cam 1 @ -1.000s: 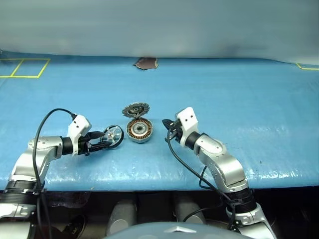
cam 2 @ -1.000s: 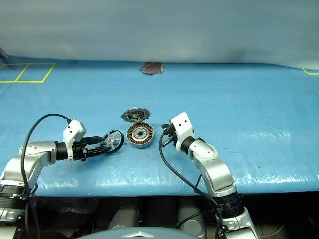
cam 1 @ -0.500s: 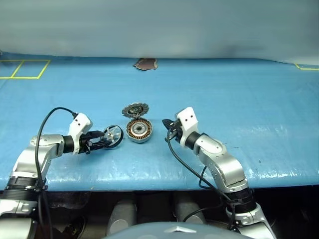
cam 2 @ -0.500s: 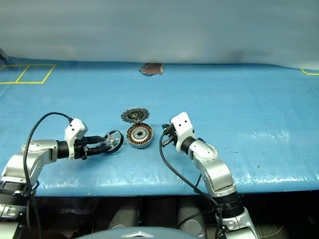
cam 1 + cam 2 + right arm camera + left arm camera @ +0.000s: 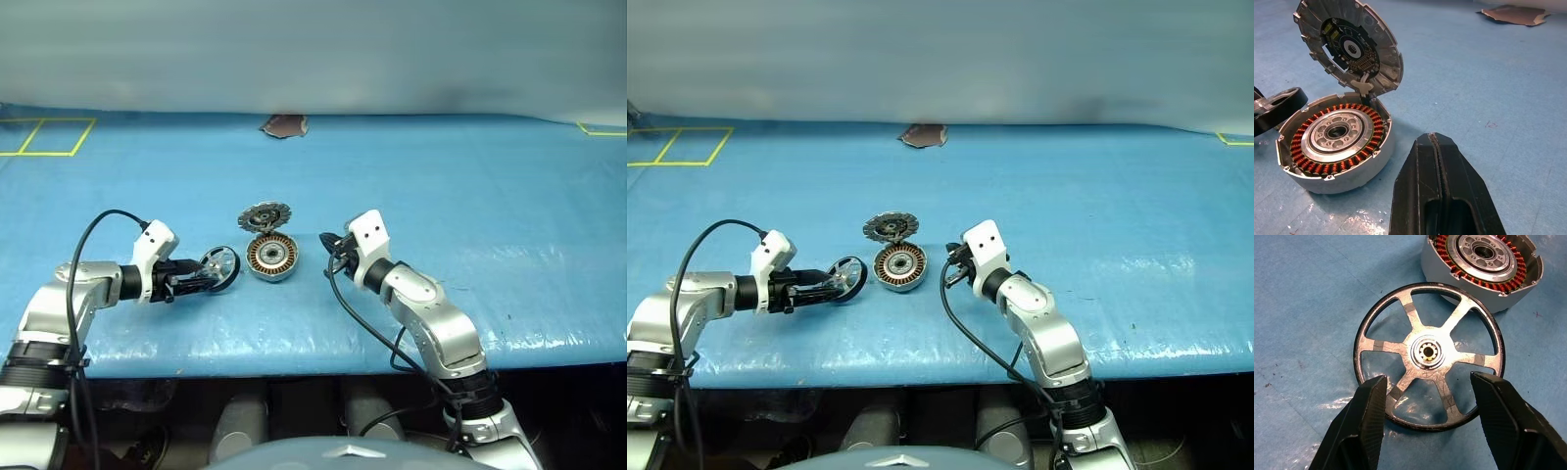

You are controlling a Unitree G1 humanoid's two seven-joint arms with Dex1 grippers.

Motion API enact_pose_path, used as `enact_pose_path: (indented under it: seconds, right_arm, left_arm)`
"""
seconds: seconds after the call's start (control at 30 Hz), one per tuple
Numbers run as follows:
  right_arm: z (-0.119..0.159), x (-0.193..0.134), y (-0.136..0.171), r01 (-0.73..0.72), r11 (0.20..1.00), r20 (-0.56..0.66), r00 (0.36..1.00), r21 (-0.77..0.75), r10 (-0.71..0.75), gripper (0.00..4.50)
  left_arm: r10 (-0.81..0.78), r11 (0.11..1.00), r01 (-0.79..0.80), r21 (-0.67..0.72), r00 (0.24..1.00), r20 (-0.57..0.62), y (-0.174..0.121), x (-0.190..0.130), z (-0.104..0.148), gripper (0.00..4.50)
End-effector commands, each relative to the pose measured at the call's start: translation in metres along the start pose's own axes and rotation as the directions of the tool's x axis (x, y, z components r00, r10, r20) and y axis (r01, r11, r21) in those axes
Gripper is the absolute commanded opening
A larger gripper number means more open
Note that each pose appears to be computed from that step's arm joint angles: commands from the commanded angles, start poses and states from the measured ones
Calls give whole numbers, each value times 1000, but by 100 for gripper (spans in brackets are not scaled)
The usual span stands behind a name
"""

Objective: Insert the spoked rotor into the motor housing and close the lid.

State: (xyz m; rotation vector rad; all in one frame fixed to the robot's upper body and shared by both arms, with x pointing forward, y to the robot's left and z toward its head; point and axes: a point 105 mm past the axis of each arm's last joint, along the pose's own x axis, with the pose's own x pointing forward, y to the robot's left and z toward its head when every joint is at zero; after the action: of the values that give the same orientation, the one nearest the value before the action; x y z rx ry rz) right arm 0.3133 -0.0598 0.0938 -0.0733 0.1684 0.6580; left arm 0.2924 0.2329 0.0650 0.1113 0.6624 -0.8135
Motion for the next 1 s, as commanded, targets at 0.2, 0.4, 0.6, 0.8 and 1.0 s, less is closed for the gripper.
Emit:
enact_pose_path:
  seconds: [0.2, 0.4, 0.6, 0.8, 1.0]
  right_arm:
    - [7, -1, 0, 14, 1000, 41, 999, -12, -14, 0]
    - [7, -1, 0, 17, 1000, 44, 999, -13, -17, 0]
    - [8, 0, 0, 19, 1000, 48, 999, -12, -18, 0]
    - [9, -1, -1, 22, 1000, 50, 999, -12, -21, 0]
    - [9, -1, -1, 20, 1000, 50, 999, -14, -19, 0]
  left_arm:
    - [57, 994, -59, -95, 998, -24, 12, -5, -4, 294]
    - [52, 997, -56, -60, 997, -57, 10, -2, -6, 294]
    - [56, 998, -59, -21, 992, -110, 8, 0, -11, 258]
    - [57, 998, -57, 5, 992, -110, 8, 1, -10, 141]
    - [45, 999, -43, 30, 997, -65, 6, 1, -5, 141]
